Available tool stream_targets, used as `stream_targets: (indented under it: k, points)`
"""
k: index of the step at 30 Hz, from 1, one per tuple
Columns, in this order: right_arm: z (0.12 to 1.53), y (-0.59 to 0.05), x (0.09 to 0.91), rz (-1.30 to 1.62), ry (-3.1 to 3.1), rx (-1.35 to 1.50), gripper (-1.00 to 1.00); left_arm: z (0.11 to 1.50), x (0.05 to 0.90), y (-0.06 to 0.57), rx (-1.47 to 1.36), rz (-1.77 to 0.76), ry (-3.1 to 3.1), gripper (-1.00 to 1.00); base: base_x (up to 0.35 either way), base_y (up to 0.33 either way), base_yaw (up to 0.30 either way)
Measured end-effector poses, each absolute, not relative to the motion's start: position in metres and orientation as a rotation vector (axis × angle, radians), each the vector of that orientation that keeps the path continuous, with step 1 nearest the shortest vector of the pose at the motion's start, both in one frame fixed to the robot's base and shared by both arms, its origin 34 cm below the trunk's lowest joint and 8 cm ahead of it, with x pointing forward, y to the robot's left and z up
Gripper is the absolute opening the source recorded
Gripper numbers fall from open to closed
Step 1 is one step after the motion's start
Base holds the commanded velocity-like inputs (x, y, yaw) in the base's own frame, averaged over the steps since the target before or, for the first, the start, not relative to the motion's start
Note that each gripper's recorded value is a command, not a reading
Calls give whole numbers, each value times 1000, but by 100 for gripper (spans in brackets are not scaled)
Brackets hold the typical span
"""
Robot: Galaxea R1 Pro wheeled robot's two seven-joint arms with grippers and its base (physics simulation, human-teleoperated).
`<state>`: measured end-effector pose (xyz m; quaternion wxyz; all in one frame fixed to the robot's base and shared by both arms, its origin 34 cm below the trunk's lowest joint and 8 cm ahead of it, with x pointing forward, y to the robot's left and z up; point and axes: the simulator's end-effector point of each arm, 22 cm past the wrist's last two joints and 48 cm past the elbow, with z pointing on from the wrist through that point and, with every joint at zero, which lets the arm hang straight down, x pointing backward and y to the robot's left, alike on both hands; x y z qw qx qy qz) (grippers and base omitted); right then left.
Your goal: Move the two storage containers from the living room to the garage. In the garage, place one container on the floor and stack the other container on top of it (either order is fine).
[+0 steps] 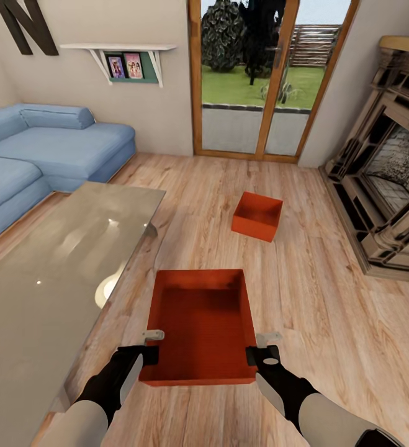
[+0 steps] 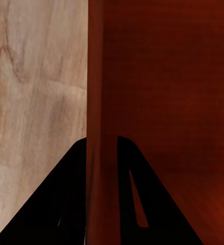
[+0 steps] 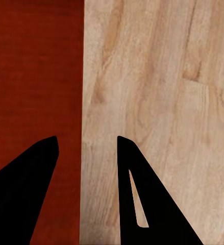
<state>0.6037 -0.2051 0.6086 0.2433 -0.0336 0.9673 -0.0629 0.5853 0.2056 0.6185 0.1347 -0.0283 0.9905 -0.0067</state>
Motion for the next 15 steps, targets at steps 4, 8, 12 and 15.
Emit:
stream_targets:
  k: [4,8,12,15]
  points:
    - [611,-205,605,-169,2638,-98,-100,622,587,206,-83,-19,2866,-100,0,0,0]
    - [612,-205,606,-168,2637,-100,-100,622,587,206,-83,-18,2864,-100,0,0,0]
    - [612,-205,606,-168,2637,-99,-100,622,587,206,-83,-18,2864,-100,0,0,0]
    - [612,-205,606,-168,2637,-99,-100,622,587,206,-83,-18,2864,-100,0,0,0]
